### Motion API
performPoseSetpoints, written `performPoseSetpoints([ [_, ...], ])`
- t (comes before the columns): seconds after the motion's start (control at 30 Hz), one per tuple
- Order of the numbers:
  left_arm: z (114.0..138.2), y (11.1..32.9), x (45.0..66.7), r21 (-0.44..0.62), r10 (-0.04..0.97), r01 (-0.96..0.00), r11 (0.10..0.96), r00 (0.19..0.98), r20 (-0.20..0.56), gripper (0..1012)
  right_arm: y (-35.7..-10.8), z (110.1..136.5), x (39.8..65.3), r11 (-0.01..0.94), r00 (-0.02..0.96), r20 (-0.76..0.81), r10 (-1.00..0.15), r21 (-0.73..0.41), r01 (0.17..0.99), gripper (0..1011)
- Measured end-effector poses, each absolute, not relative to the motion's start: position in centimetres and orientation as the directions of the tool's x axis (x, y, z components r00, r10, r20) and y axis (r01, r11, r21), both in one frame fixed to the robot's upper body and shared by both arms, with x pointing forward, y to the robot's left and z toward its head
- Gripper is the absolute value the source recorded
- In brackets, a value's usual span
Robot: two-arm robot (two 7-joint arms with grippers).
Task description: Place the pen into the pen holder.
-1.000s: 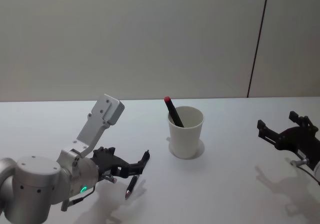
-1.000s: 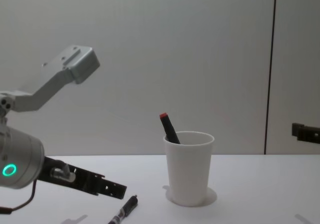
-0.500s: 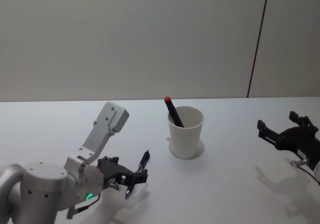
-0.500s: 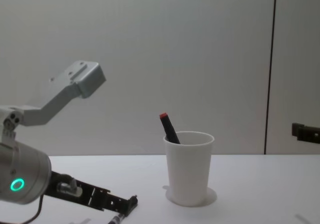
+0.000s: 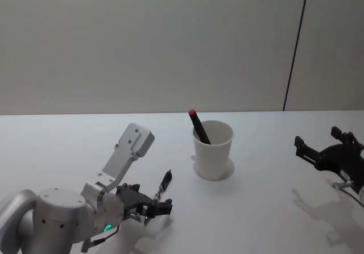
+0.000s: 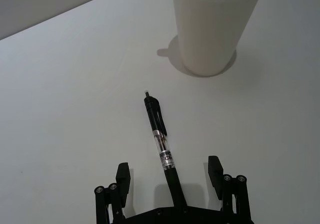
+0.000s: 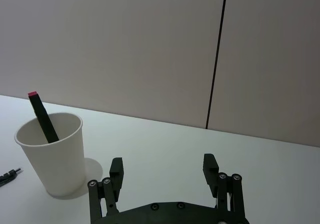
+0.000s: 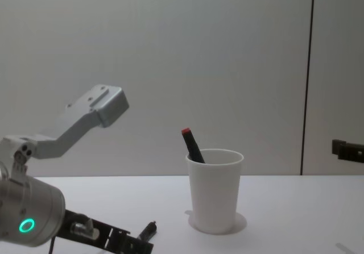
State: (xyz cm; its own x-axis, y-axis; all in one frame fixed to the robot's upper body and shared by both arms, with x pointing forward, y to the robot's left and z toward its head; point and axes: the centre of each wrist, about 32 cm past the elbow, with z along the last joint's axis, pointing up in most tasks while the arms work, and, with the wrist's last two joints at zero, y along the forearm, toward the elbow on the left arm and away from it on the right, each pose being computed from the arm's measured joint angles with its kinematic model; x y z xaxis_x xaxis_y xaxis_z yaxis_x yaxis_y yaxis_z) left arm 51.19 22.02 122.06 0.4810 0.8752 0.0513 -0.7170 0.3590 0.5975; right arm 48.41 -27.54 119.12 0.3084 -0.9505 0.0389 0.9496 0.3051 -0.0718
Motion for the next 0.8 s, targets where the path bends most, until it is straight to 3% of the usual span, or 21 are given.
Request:
performPoseSetpoints([
  [0.8,121.0,21.8,51.9,0.611,0.867,-0.703,0.364,0.495,0.052,999,-27.5,119.1,48.4,0.305,0.308,0.039,-0.95,-0.072,0.95,1001],
])
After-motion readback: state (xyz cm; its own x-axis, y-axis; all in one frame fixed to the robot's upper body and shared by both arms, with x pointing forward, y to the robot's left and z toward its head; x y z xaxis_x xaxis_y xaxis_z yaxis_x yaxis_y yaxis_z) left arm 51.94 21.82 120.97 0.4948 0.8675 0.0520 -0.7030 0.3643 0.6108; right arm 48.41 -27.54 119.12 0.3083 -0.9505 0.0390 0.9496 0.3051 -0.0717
